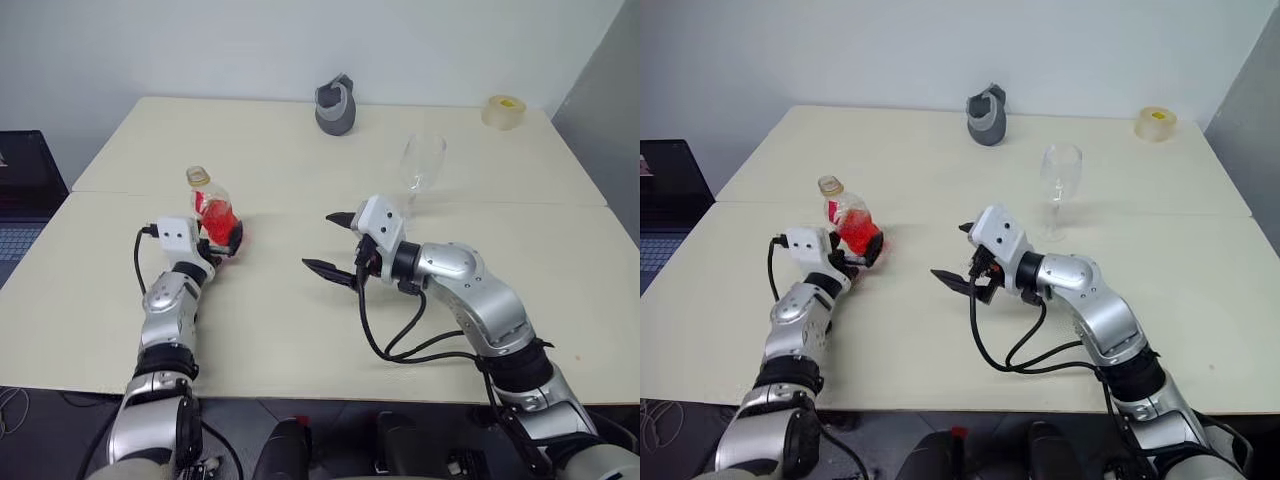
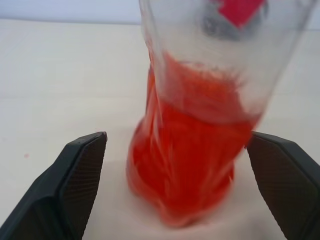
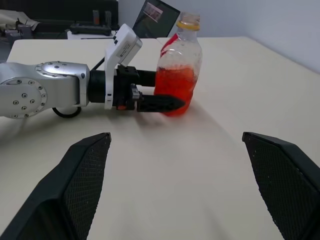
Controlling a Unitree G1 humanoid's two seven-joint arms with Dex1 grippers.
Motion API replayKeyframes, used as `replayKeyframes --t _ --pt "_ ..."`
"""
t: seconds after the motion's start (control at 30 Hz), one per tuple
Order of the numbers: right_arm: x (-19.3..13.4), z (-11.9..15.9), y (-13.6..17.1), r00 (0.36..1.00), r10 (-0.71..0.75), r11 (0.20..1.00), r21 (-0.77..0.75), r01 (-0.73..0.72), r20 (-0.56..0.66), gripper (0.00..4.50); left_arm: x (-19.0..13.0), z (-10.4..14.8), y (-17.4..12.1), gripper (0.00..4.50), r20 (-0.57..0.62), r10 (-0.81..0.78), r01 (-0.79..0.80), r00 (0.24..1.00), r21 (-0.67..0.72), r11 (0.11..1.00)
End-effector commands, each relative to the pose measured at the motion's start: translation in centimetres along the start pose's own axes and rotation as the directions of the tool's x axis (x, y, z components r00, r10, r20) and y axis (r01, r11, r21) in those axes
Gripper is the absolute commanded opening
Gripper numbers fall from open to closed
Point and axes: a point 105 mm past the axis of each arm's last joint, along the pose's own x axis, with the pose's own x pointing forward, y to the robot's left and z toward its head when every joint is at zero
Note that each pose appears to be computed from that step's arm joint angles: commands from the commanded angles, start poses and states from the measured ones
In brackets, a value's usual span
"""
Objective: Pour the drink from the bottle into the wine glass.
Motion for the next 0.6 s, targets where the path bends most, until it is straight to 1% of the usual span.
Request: replayKeyframes --t 0.03,0.23,0.37,0.4,0.5,0.53,0.6 --pt "-0.4 2.0 0.4 0.997 0.021 0.999 -0.032 -0.019 0.068 4.5 -0.7 2.1 -0.1 4.49 0.074 0.002 -0.003 0.997 0.012 1.0" --pt "-1.2 2.3 0.8 0.997 0.036 0.999 -0.014 -0.035 0.075 4.5 -2.9 2.8 -1.1 4.49 0.075 -0.001 -0.003 0.997 0.053 0.999" --pt "-2.6 1.6 0.2 0.998 -0.013 1.0 0.024 0.012 0.059 4.5 -4.7 3.0 -0.8 4.49 0.053 0.029 -0.034 0.998 0.082 0.996" --pt "-3.3 0.9 -0.3 0.997 -0.06 0.997 0.04 0.058 0.04 4.5 -5.3 3.2 -1.1 4.49 0.046 0.014 -0.019 0.999 0.106 0.994" --pt "-5.4 -1.1 -2.1 0.975 -0.223 0.971 0.094 0.222 0.002 4.5 -6.4 3.8 -3.6 4.49 0.006 -0.127 0.124 0.992 0.179 0.976" --pt "-5.8 -1.5 -2.8 0.959 -0.283 0.954 0.099 0.282 0.001 4.5 -6.4 4.0 -4.4 4.49 -0.005 -0.172 0.17 0.985 0.185 0.968" --pt "-7.1 -3.5 -4.7 0.892 -0.451 0.884 0.115 0.453 -0.044 4.5 -6.1 5.0 -6.9 4.49 -0.022 -0.316 0.315 0.949 0.182 0.932"
